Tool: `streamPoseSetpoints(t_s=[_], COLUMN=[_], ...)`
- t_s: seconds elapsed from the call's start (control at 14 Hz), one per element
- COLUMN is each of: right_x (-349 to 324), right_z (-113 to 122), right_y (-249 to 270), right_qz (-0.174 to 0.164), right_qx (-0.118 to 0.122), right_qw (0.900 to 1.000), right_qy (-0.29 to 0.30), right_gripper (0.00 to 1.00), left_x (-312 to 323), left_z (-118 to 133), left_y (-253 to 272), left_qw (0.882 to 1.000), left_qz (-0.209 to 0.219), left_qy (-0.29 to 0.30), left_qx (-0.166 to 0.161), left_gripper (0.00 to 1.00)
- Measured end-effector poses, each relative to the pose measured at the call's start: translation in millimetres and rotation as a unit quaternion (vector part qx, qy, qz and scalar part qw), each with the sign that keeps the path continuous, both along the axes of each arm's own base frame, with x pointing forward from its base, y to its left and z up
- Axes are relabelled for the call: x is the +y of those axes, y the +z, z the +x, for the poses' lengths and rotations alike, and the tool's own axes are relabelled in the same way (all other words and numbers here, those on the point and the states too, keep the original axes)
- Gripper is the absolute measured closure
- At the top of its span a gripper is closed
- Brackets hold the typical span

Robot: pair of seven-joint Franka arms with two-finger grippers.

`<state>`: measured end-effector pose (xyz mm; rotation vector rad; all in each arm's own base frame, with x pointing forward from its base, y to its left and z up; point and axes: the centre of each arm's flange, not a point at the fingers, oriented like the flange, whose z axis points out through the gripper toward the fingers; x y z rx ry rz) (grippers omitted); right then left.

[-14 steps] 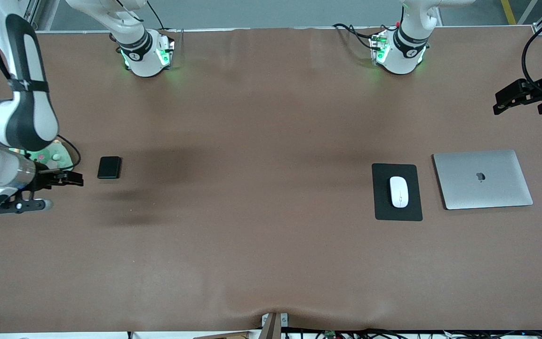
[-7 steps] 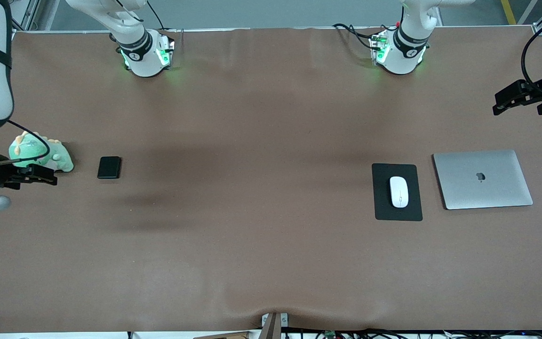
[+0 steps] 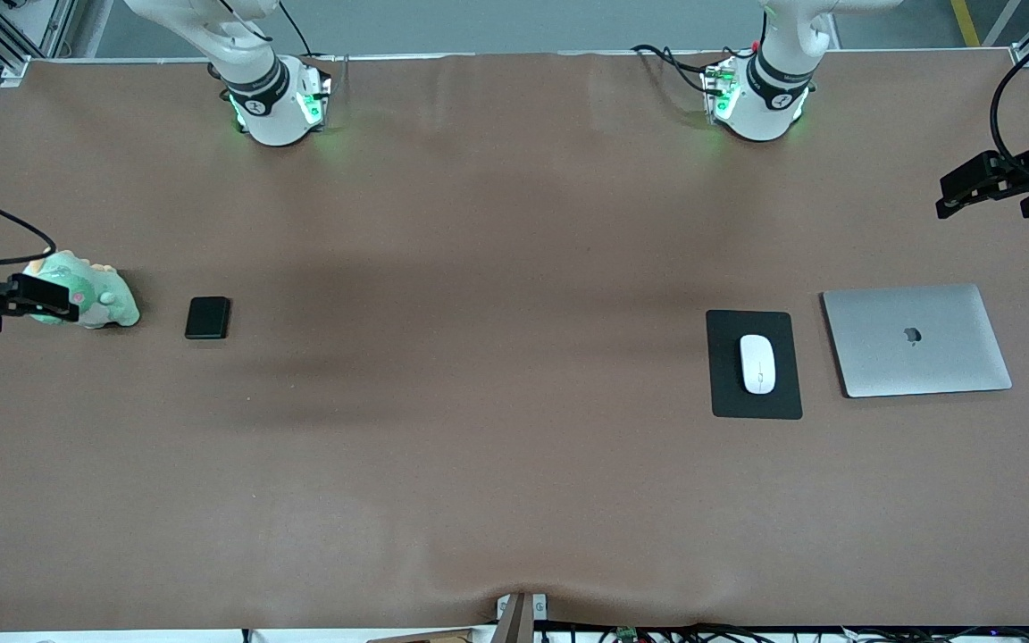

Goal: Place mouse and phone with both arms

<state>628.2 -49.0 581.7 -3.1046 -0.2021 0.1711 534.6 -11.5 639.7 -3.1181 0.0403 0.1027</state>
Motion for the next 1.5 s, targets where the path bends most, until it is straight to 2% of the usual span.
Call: streamPoseSetpoints(t_s=[0.43,0.79,1.14,1.5], right_x=[8,5,4,5], right_z=[-61,-92,-110,-112], right_y=[78,75,69,68], right_qz=[0.008,0.014,0.014,0.012], right_qx=[0.004,0.021,0.025,0.016], right_qw=[1.000,1.000,1.000,1.000], right_qy=[0.007,0.004,0.004,0.006], right_gripper=[0.00,0.00,0.00,0.00], left_x=[-1,-1,-1,-7], left_z=[0,0,0,0], left_y=[1,3,3,2], left_qw=[1.000,1.000,1.000,1.000], left_qz=[0.000,0.000,0.000,0.000], left_qy=[-0.002,-0.002,-0.002,-0.009], left_qx=[0.001,-0.002,-0.002,-0.001], left_gripper=[0.00,0.00,0.00,0.00])
